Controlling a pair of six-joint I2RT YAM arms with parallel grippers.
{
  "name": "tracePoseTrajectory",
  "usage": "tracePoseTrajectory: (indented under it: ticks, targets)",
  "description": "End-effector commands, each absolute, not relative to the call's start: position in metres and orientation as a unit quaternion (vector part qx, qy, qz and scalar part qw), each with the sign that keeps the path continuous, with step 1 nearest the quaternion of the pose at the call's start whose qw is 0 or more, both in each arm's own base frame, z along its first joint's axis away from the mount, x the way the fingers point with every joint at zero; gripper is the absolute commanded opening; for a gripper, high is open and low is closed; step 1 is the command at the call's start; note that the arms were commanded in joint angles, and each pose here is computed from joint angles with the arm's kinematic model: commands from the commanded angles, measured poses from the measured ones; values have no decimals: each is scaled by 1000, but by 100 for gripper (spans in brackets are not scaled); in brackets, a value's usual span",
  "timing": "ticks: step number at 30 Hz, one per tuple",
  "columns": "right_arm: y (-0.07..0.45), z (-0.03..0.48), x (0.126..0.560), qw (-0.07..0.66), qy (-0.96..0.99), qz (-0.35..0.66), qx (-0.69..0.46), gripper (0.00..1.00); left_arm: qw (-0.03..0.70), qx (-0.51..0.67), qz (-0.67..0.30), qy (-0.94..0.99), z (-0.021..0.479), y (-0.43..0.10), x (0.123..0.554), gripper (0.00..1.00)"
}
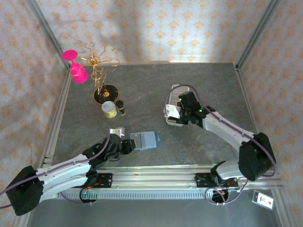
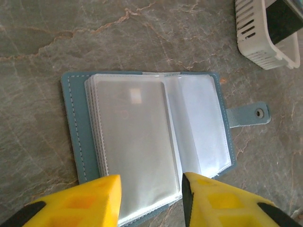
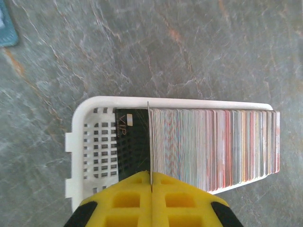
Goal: Put the credit cards into the card holder
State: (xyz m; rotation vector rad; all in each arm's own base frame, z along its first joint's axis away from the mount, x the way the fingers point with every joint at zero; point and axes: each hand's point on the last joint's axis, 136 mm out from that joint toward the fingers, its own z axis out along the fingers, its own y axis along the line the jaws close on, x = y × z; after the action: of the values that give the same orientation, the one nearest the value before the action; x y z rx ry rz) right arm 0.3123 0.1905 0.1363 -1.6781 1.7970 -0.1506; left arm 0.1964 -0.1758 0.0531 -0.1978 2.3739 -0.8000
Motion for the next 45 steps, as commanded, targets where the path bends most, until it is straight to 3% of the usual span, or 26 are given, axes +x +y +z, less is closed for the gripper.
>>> tracePoseTrajectory:
  ticks: [1, 4, 9, 15, 20, 29, 36, 45]
  targets:
    - [201, 164, 300, 378, 712, -2, -591, 0, 323, -82, -293, 896, 61, -172, 202, 46]
    - [205, 208, 312, 445, 768, 50, -459, 0, 321, -82, -277, 902, 60, -169, 203, 52]
    - [208, 237, 304, 459, 822, 168, -292, 0, 319, -90, -233, 914, 56, -159, 207, 60]
    - [235, 228, 272, 346, 852, 375, -115, 0, 312, -87, -215, 921, 56, -160, 211, 64]
    - [236, 200, 257, 283, 854, 436, 4, 0, 294, -80, -194, 932, 47, -162, 212, 64]
    - [264, 156, 230, 229, 864, 448, 7, 0, 267, -63, -179, 945, 39, -170, 213, 58]
    - [298, 136, 221, 207, 874, 439, -18, 0, 257, -62, -162, 951, 30, -167, 212, 47]
    - [326, 122, 221, 206, 866, 455, 0, 0, 265, -76, -157, 948, 27, -158, 209, 42]
